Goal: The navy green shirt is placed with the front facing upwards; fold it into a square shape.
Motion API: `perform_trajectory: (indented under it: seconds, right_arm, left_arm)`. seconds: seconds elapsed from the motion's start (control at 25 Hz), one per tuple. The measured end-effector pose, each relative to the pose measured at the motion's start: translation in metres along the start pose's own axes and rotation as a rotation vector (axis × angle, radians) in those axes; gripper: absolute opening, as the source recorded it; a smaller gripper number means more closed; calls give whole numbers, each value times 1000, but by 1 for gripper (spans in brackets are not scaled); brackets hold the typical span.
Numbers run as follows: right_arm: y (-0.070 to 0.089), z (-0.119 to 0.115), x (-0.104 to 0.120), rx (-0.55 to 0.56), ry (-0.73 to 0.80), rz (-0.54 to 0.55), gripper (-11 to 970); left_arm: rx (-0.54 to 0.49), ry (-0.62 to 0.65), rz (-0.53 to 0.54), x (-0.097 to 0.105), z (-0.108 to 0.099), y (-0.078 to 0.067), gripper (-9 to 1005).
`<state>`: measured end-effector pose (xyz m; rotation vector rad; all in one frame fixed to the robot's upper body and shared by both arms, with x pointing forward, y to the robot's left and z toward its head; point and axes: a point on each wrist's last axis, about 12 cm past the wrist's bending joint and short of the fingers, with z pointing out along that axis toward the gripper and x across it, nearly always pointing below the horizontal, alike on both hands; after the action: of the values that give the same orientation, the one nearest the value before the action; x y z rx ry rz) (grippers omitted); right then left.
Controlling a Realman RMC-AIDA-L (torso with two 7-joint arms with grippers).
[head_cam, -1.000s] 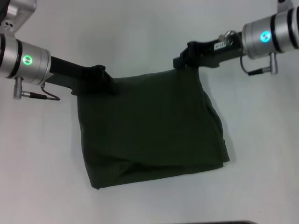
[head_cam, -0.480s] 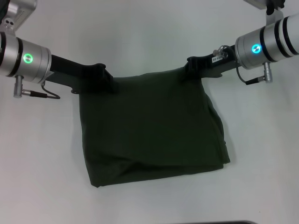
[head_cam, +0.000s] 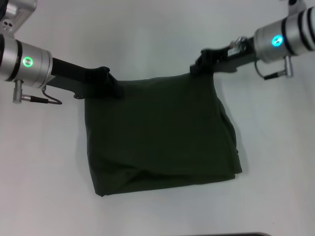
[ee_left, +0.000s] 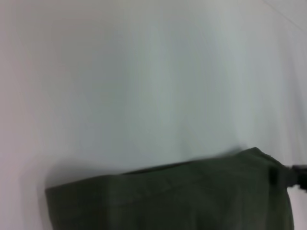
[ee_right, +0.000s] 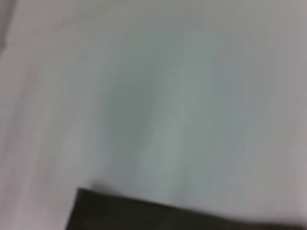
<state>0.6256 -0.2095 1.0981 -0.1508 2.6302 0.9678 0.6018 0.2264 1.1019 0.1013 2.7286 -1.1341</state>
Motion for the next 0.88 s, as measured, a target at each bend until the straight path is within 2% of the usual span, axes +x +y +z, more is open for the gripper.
perform_trajectory:
  seconds: [0.2, 0.64, 0.88]
  right_arm:
    - [-3, -13, -5, -7, -24, -3, -2]
    - [-19, -8, 5, 90, 26, 4, -1]
    - [-18, -4, 5, 113, 41, -7, -1]
  left_arm:
    - [2, 2, -1, 1, 0, 0, 58]
    - [-1, -8, 0, -2, -2, -1, 58]
    - [-4, -11, -1, -2, -2, 0, 59]
